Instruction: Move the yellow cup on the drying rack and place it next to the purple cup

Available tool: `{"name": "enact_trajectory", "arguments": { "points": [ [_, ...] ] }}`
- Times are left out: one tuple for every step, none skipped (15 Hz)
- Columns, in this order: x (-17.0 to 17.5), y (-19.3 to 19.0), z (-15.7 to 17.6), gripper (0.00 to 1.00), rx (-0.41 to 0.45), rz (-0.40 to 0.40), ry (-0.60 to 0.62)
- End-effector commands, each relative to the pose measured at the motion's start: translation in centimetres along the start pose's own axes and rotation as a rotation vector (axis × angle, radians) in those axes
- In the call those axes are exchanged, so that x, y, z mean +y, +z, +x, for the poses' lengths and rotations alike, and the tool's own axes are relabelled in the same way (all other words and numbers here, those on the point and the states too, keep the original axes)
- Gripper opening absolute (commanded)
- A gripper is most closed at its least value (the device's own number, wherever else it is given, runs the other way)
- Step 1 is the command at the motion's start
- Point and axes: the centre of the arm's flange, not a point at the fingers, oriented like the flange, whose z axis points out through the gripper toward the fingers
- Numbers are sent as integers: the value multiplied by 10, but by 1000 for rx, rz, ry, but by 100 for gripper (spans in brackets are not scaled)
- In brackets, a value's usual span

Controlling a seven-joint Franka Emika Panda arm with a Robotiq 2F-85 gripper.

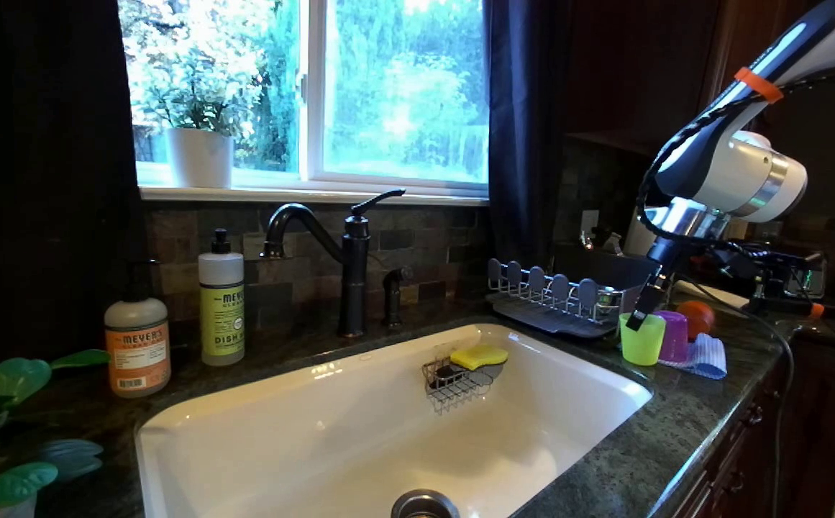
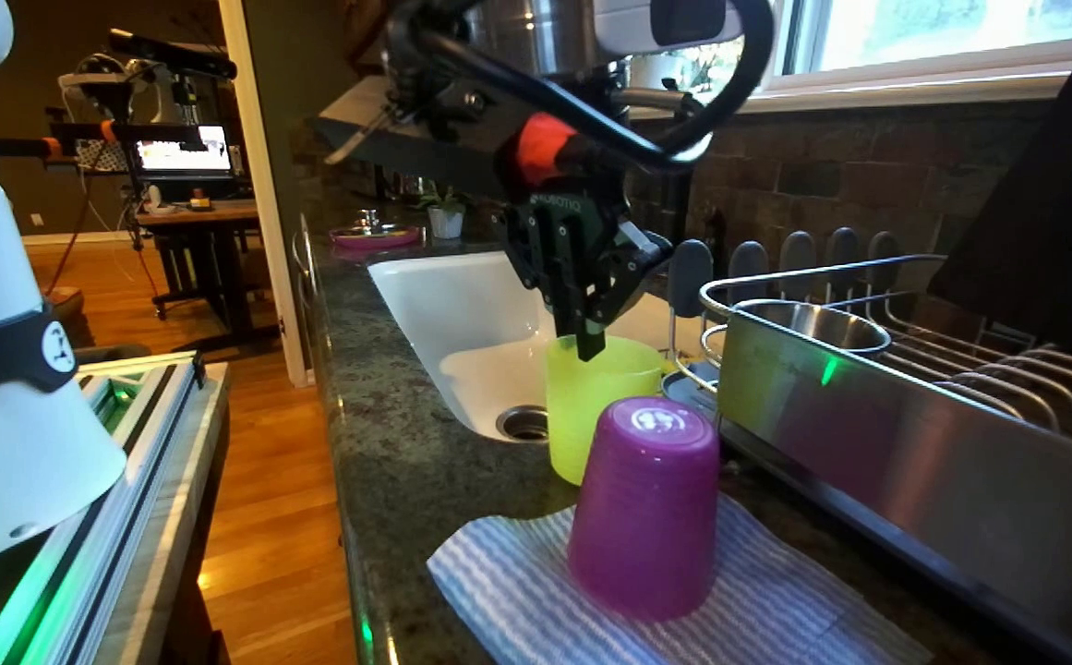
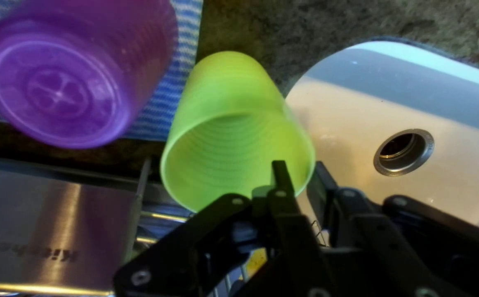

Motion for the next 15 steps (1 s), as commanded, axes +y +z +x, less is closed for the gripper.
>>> {"name": "enact_trajectory", "arguments": {
  "points": [
    [-27,5,-21,50,-19,3,10],
    [-28,0,-20,59,-20,3,12],
    [-29,-7,-19,66,-18,0,12],
    [-31,-13,-18,74,-11,-8,12],
    [-31,-19,-17,81,-9,-13,11],
    [-32,-26,-16,88,1,-12,8],
    [-32,-37,-15,96,8,-14,4],
    [-32,-48,-14,99,16,-15,-5],
    [-31,-63,-14,100,50,-10,-19],
    [-29,-79,-15,100,98,-11,-21],
    [-26,-94,-15,100,147,1,-23],
    [-20,-109,-15,100,201,13,-39],
    [-1,-71,9,100,105,-17,-20],
    [-2,-86,6,100,147,-13,-27],
    [-4,-96,3,100,175,-11,-32]
  ]
}}
